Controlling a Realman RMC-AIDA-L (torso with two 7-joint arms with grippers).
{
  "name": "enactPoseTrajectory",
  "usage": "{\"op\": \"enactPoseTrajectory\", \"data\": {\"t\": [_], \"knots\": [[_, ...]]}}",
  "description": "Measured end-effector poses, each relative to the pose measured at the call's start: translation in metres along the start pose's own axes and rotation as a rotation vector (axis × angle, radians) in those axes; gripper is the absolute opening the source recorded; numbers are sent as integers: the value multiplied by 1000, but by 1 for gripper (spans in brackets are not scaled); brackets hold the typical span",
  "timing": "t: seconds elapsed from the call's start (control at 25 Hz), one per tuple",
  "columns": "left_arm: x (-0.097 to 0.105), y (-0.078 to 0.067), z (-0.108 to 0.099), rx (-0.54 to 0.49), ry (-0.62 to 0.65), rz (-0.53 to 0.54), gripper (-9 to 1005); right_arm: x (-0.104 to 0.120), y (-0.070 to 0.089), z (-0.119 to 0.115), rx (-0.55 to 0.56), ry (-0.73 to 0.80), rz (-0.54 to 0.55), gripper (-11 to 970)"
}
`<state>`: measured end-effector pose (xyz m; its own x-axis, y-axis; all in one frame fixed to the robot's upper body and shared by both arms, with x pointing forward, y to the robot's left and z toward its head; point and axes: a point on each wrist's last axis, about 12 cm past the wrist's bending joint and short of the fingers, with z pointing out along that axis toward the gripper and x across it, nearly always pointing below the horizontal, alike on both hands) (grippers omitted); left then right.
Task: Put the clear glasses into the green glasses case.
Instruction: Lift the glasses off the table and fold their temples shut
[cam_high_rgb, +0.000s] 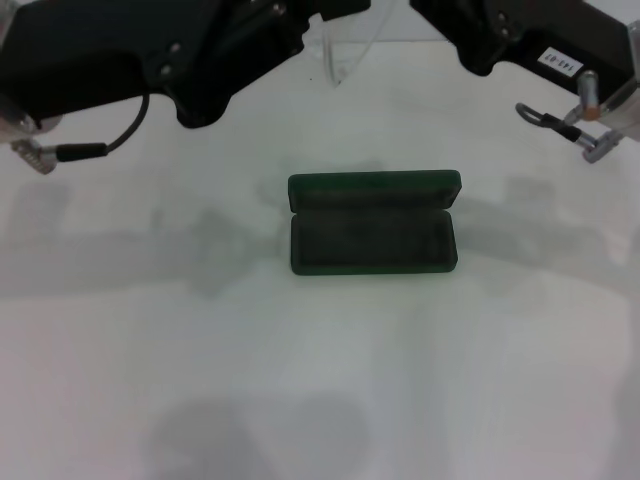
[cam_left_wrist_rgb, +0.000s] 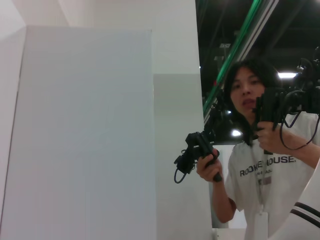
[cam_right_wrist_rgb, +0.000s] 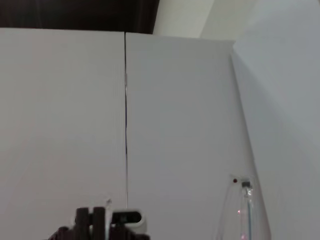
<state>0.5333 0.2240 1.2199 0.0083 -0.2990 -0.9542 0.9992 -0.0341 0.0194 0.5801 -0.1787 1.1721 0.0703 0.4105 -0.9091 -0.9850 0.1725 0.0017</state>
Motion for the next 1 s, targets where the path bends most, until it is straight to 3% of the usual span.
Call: {"op": "enactPoseTrajectory", "data": {"t": [1.0], "knots": [[12, 16, -7, -97, 37, -52, 48, 15, 9, 23, -117, 134, -5, 73]]}}
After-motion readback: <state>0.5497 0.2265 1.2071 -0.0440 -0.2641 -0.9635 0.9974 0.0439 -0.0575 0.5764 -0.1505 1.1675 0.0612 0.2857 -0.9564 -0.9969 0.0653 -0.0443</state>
